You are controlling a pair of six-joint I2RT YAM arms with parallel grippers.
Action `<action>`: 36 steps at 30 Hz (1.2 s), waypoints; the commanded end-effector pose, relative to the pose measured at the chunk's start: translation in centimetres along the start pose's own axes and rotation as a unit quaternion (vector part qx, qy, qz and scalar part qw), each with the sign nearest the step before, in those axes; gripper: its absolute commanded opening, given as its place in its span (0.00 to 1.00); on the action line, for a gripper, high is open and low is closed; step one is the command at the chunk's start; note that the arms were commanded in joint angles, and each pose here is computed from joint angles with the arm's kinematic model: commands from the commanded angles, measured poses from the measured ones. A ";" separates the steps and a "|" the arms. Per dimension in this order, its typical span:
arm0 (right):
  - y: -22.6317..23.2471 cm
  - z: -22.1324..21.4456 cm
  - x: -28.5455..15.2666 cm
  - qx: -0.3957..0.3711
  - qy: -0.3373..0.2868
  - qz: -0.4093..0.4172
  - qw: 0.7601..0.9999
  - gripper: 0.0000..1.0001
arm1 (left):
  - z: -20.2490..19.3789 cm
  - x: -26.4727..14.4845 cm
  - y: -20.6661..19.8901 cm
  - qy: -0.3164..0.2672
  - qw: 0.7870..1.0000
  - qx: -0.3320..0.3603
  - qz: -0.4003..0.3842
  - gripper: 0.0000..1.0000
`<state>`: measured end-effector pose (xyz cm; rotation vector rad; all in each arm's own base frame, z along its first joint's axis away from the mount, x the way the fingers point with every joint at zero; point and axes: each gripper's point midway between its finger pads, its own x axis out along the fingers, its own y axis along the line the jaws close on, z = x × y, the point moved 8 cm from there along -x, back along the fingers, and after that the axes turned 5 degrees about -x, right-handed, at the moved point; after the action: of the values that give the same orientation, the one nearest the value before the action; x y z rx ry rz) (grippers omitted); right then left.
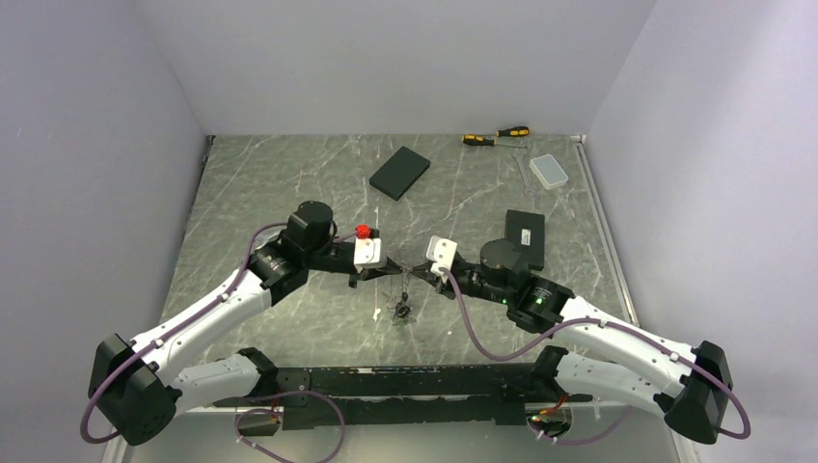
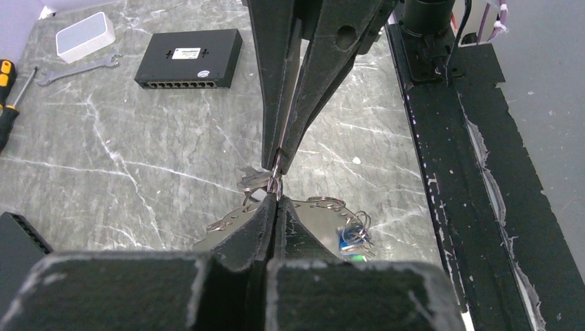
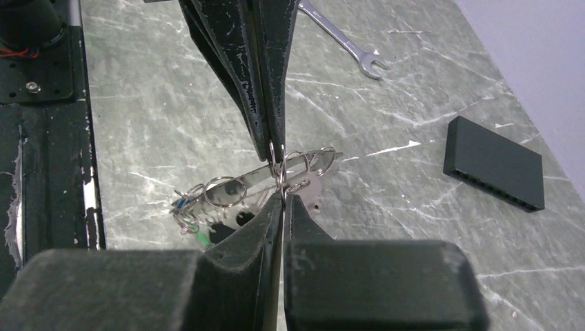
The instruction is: Put the keys on the keyring
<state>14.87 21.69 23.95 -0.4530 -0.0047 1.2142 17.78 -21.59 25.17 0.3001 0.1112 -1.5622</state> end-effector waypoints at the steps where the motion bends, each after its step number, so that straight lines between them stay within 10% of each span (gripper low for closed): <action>1: -0.6 1.8 0.1 -0.002 -0.027 0.001 1.000 0.04 | 2.4 -0.3 0.9 -0.046 0.998 0.020 0.024 0.00; 27: -0.3 2.3 2.6 0.034 -0.039 -0.037 0.998 0.07 | 7.6 -1.7 4.3 -0.149 0.973 -0.071 0.160 0.00; 36: 1.3 3.0 2.2 0.022 -0.021 0.011 0.999 0.40 | 7.0 -1.7 4.0 -0.132 0.980 -0.041 0.143 0.00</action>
<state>15.61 25.07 24.45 -0.4160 -0.0088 1.1443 20.32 -21.54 27.78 -0.0025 0.1860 -1.2830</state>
